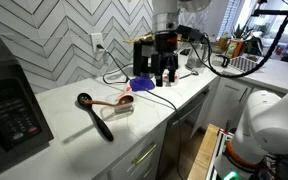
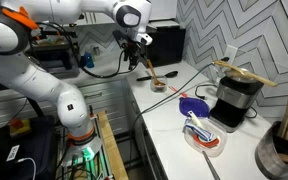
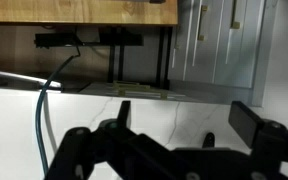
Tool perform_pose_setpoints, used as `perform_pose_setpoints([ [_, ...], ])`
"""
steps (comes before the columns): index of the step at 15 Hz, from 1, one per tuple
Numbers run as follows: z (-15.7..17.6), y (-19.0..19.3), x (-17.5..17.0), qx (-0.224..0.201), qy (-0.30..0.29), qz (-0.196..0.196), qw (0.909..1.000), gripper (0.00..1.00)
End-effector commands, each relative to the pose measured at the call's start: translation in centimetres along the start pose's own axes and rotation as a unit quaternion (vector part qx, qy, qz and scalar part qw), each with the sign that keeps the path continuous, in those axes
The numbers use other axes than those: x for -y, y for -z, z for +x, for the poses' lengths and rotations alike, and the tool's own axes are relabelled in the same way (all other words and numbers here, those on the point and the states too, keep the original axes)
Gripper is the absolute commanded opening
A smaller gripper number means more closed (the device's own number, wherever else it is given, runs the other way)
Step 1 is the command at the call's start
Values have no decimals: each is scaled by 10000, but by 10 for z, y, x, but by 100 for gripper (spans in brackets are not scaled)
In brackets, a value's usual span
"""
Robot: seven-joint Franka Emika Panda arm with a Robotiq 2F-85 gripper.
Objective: Pick up the blue and white packet from the clear lunch box and put it on the silver bowl on the coffee machine
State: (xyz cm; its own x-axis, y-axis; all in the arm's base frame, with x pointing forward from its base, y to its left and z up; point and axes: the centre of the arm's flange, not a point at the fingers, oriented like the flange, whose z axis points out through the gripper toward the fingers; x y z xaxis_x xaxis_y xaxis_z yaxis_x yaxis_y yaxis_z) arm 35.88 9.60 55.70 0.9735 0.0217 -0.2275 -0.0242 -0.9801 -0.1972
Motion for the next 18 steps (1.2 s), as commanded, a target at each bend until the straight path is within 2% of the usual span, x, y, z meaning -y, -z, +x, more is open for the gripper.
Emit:
perform_pose_setpoints([
  [1, 0, 0, 0, 0, 0, 0, 10000, 100],
  [6, 0, 0, 0, 0, 0, 0, 10000, 100],
  [9, 28, 13, -19, -613, -786, 109, 9950, 100],
  [10, 42, 24, -38, -796, -1020, 145, 9915, 100],
  [14, 73, 45, -113, -1392, -1997, -4, 9699, 100],
  [18, 81, 60, -192, -1881, -2958, -180, 9364, 100],
])
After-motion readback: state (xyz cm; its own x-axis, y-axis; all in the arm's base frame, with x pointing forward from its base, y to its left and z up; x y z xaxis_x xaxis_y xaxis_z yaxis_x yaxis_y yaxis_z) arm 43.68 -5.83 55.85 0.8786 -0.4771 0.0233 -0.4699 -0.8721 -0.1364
